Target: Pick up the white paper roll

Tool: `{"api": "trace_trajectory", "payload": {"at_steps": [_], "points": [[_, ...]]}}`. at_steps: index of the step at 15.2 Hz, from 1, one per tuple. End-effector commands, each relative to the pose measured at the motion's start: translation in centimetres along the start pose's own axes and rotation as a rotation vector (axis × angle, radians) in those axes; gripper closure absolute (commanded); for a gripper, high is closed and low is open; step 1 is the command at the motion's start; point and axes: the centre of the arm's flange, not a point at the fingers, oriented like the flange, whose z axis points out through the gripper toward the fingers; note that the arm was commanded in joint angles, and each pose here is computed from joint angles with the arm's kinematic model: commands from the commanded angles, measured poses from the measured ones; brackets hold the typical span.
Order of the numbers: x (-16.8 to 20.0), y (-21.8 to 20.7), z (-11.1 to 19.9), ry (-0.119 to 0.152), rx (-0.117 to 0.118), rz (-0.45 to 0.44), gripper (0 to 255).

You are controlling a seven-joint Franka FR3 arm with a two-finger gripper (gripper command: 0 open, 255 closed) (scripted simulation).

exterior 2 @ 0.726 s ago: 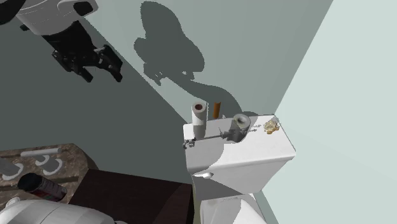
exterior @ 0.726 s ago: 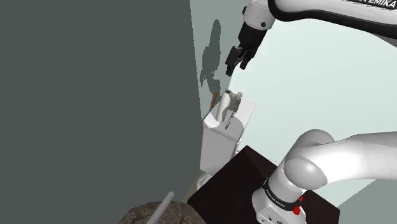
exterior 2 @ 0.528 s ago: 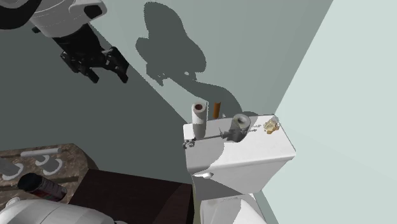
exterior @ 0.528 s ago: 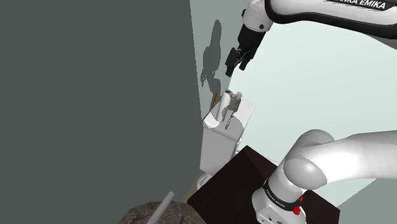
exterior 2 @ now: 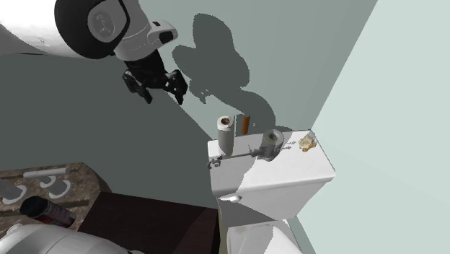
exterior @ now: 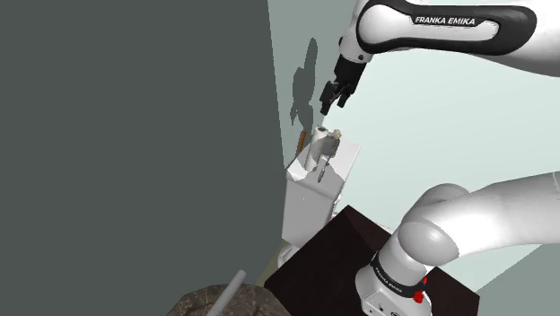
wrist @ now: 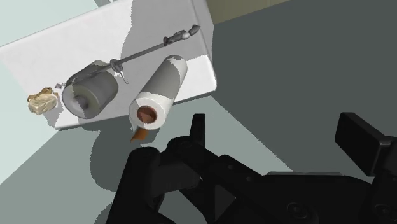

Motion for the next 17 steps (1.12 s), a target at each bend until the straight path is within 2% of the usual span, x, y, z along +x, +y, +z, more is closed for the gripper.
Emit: {"api": "trace_trajectory", "payload": {"at_steps": [1,17], "points": [[0.8,2.2,1.8,-0.010,0.004,0.006,0],[5.8,18.3,15.7,-0.091,0.042,0.057,0]]}}
